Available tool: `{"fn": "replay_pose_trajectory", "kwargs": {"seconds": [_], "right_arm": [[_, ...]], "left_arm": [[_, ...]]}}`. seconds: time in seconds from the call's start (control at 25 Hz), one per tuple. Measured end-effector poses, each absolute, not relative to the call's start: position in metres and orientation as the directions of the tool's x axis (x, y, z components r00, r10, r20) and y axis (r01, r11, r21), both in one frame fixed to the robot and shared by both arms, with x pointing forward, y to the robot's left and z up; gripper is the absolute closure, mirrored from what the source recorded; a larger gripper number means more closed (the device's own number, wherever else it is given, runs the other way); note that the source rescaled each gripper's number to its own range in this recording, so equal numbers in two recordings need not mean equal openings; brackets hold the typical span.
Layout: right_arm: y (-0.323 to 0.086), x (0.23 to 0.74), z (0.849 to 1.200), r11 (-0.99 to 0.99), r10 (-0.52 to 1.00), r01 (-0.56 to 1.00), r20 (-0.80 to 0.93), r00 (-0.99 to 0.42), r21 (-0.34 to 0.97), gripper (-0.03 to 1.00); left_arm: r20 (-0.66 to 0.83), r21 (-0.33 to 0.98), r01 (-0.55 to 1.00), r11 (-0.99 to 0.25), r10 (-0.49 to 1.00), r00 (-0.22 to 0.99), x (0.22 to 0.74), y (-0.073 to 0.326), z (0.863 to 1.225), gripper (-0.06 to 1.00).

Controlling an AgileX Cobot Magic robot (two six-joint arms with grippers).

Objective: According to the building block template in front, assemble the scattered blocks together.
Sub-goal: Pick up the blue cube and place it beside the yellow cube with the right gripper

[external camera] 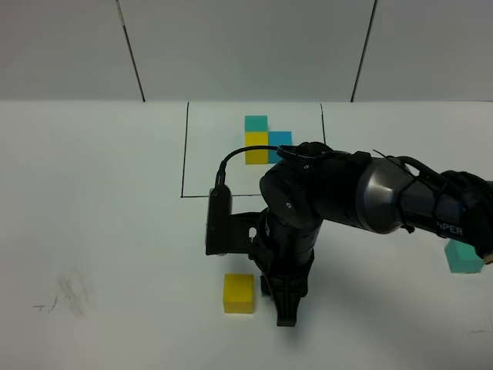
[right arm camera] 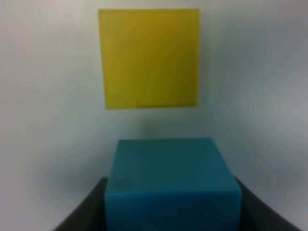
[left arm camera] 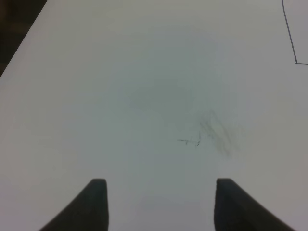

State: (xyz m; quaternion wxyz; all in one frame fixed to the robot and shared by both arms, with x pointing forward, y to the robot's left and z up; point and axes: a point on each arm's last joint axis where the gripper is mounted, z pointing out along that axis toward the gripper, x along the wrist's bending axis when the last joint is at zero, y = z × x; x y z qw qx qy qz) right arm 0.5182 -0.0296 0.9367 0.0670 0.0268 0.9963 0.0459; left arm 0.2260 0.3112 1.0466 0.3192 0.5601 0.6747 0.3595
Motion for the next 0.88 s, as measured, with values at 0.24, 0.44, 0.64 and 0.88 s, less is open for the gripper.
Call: {"fn": "replay_pose_trajectory", "kwargs": {"seconds": [0.24, 0.44, 0.64, 0.88], "right_arm": [[-0.029, 0.519, 0.930, 0.995, 0.057, 0.046, -0.124, -0.991, 0.086, 0.72], [-0.028, 0.520, 0.927, 0.995, 0.055, 0.044, -0.123, -0.991, 0.086, 0.72], [-0.026, 0.520, 0.920, 0.995, 0.050, 0.041, -0.110, -0.993, 0.089, 0.72], [-0.025, 0.520, 0.908, 0.996, 0.046, 0.038, -0.090, -0.995, 0.080, 0.72]], "left_arm": [[-0.027, 0.842, 0.528, 0.114, 0.985, -0.169, 0.226, 0.311, 1.046, 0.83], [-0.027, 0.842, 0.528, 0.113, 0.985, -0.168, 0.226, 0.311, 1.046, 0.83], [-0.027, 0.841, 0.529, 0.113, 0.985, -0.168, 0.226, 0.311, 1.046, 0.83], [-0.027, 0.841, 0.529, 0.113, 0.985, -0.168, 0.226, 0.311, 1.046, 0.83]]}}
